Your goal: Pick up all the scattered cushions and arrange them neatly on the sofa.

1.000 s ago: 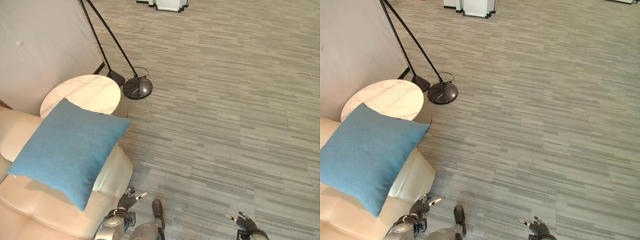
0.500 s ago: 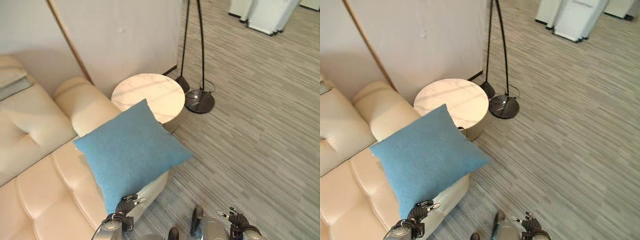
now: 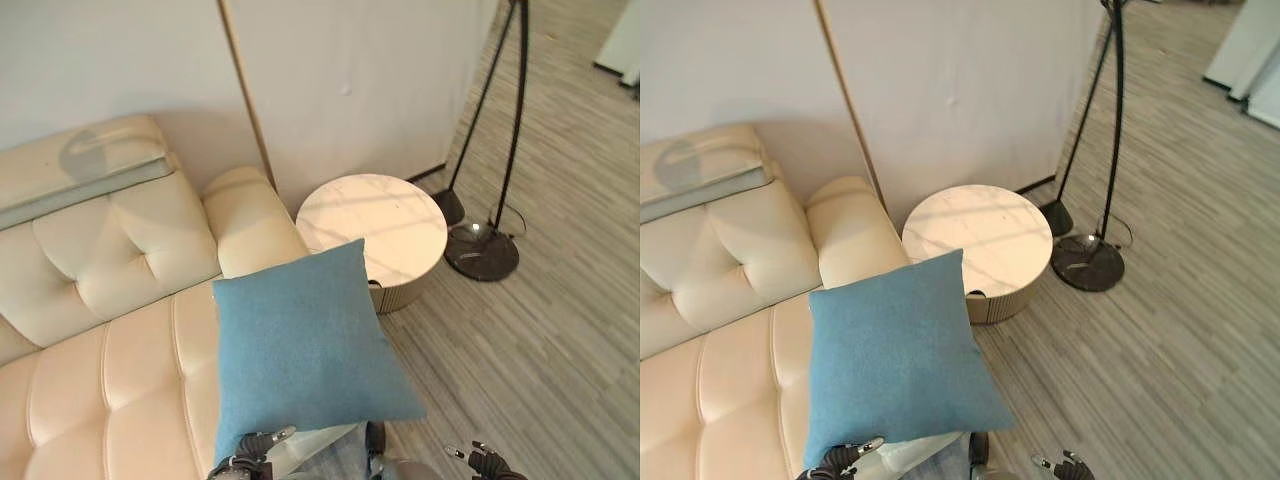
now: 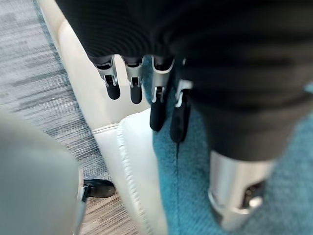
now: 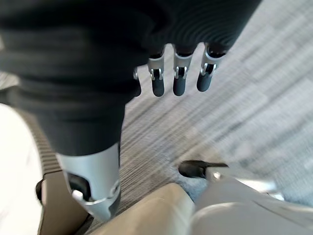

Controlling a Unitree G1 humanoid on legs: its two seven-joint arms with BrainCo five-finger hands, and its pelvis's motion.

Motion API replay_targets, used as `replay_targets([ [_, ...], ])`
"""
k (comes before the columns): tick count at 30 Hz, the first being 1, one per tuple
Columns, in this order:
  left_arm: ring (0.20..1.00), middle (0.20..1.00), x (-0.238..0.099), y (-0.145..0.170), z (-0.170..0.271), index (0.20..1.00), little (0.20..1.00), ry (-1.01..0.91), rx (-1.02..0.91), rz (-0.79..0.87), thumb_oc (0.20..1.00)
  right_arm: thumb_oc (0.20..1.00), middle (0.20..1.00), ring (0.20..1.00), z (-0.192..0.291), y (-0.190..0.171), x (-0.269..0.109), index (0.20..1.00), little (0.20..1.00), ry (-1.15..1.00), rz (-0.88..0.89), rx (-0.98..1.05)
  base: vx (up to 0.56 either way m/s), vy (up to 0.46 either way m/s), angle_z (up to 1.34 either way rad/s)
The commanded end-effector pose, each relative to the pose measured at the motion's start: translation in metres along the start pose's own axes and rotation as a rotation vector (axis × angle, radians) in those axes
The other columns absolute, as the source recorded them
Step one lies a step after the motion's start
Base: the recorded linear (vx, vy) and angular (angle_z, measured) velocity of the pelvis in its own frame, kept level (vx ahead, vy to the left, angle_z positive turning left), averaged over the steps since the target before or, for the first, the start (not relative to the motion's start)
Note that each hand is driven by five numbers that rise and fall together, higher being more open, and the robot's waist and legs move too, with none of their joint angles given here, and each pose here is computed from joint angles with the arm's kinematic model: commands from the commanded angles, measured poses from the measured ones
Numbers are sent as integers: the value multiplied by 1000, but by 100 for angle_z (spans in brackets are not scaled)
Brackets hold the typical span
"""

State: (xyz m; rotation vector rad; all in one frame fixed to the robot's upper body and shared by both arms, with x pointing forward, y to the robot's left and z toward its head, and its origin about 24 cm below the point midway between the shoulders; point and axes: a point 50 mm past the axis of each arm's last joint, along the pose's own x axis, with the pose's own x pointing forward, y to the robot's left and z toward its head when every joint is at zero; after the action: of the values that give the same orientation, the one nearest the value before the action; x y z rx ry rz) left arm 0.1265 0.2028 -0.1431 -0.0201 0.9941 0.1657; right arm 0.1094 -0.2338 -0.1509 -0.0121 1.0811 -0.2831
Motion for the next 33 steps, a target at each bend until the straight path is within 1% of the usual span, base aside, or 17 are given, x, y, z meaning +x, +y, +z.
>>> replay_targets([
  [1,1000,1000,4,-6,32,1000,1000,-121,-18,-24,1000,1000,1000,1000,16,-14,1,1000,1000,-57,-29,-4,46,-154,21],
  [8,1000,1000,4,-8,17,1000,1000,-60,9,-37,1000,1000,1000,1000,10,-14,1,1000,1000,-32,-41,20,52,-34,92],
  [11,1000,1000,4,-5,9,1000,1000,-22,28,-31,1000,1000,1000,1000,4,-6,1,1000,1000,-7,-33,8,46,133,65],
  [15,1000,1000,4,0,-6,1000,1000,48,-19,-1,1000,1000,1000,1000,3,4,2,1000,1000,0,-3,-1,43,185,42],
  [18,1000,1000,3,10,-23,1000,1000,134,-69,46,1000,1000,1000,1000,-5,8,2,1000,1000,41,4,11,-48,183,10],
  [21,1000,1000,-1,28,-43,1000,1000,239,-78,106,1000,1000,1000,1000,-15,7,2,1000,1000,103,-13,42,-88,123,21],
  [23,1000,1000,-6,47,-51,1000,1000,285,-59,159,1000,1000,1000,1000,-33,-7,-1,1000,1000,188,-65,55,-14,-3,35],
  [24,1000,1000,-8,64,-50,1000,1000,294,-59,204,1000,1000,1000,1000,-44,-24,-5,1000,1000,243,-116,86,53,-43,39],
  [25,1000,1000,-8,64,-50,1000,1000,294,-59,204,1000,1000,1000,1000,-44,-24,-5,1000,1000,243,-116,86,75,-73,32],
  [27,1000,1000,-15,92,-49,1000,1000,305,-80,281,1000,1000,1000,1000,-49,-48,-8,1000,1000,284,-182,90,68,-101,26],
  [31,1000,1000,-23,143,-19,1000,1000,245,-42,402,1000,1000,1000,1000,-32,-97,-13,1000,1000,243,-297,91,35,-97,-8],
  [33,1000,1000,-26,167,8,1000,1000,180,1,460,1000,1000,1000,1000,-19,-122,-18,1000,1000,214,-359,92,12,-63,-9],
])
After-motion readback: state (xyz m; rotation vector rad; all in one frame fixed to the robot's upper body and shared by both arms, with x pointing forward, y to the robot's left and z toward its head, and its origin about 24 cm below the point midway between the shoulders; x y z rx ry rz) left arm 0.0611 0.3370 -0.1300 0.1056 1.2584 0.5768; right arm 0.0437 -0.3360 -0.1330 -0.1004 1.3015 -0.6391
